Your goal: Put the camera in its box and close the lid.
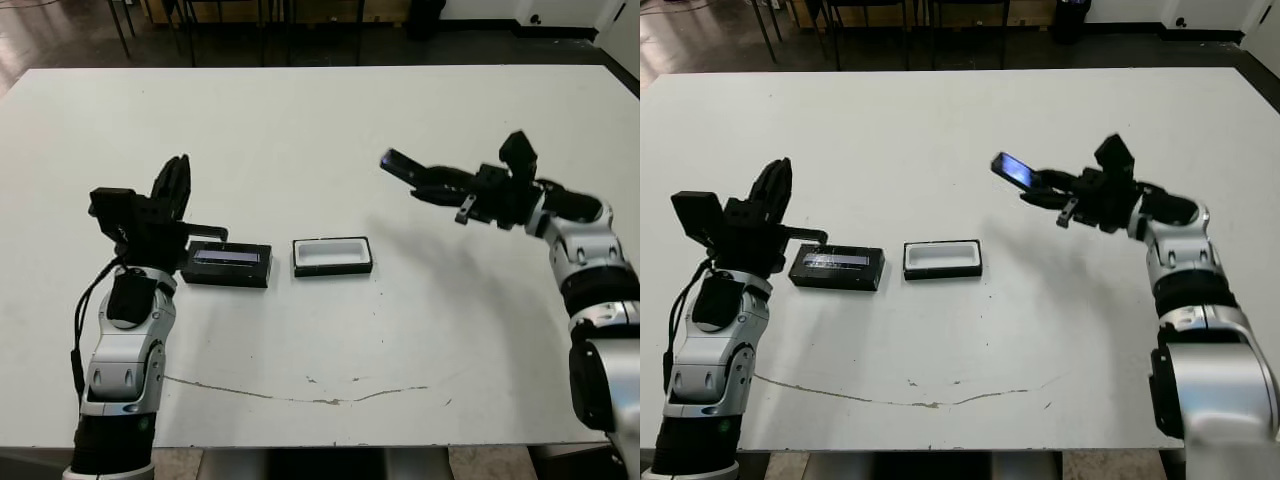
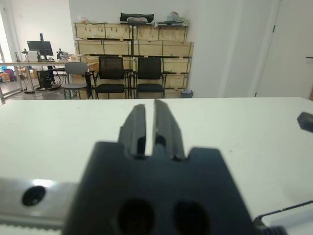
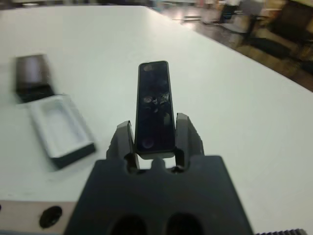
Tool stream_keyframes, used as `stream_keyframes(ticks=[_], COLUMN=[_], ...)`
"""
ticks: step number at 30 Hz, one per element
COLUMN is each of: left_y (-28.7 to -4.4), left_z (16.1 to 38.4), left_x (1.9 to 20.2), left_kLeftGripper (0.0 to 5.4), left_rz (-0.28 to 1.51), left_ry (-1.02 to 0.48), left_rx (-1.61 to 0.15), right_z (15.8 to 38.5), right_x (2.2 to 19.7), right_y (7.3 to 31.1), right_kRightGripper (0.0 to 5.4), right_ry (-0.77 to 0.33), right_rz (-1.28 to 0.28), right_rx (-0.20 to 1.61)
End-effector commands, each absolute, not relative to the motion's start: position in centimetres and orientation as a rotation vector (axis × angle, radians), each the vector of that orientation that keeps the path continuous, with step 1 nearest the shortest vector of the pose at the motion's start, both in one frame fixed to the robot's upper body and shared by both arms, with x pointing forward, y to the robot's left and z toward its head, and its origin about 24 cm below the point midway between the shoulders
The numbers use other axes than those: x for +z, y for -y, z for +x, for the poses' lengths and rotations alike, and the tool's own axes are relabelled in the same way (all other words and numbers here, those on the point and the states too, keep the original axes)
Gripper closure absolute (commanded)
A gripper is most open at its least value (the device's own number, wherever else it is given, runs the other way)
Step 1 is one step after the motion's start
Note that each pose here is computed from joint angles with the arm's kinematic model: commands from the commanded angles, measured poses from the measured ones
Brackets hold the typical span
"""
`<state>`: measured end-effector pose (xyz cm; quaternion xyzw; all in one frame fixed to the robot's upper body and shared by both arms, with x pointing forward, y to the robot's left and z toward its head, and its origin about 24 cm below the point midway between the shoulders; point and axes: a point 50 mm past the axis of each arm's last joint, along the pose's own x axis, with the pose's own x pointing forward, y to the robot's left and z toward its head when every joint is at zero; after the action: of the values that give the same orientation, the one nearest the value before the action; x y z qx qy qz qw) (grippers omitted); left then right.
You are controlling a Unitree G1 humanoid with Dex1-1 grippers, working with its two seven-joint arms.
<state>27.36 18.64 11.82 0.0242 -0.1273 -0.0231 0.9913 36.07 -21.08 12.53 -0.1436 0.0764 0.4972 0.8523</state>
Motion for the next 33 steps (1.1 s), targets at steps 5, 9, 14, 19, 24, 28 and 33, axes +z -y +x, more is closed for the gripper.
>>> stream_keyframes(ticks=[5, 9, 14, 19, 24, 28, 33], left_y=[-18.9, -18.7, -18.7, -18.7, -18.8, -18.9, -18.8], left_z=[27.1, 27.1, 27.0, 27.1, 27.0, 27.0, 27.0], left_x=[11.1, 11.0, 11.0, 10.9, 10.9, 10.8, 10.9], left_kLeftGripper=[5.40, 5.40, 5.40, 5.40, 5.40, 5.40, 5.40], left_rz=[0.055, 0.055, 0.050, 0.039, 0.041, 0.035, 0.030], left_ry=[0.229, 0.227, 0.231, 0.231, 0.229, 0.229, 0.229], left_rx=[-0.037, -0.035, -0.031, -0.029, -0.023, -0.025, -0.020], right_z=[35.4, 35.1, 34.8, 34.5, 34.5, 34.7, 34.8], right_x=[14.1, 14.5, 14.2, 13.6, 13.0, 12.6, 12.6], right_y=[16.8, 15.3, 13.8, 12.8, 12.3, 12.4, 12.7], right_kRightGripper=[5.30, 5.30, 5.30, 5.30, 5.30, 5.30, 5.30], right_ry=[-0.262, -0.315, -0.355, -0.395, -0.436, -0.446, -0.445], right_rz=[-0.478, -0.577, -0.662, -0.732, -0.744, -0.745, -0.768], right_rx=[1.307, 1.370, 1.435, 1.471, 1.476, 1.473, 1.452])
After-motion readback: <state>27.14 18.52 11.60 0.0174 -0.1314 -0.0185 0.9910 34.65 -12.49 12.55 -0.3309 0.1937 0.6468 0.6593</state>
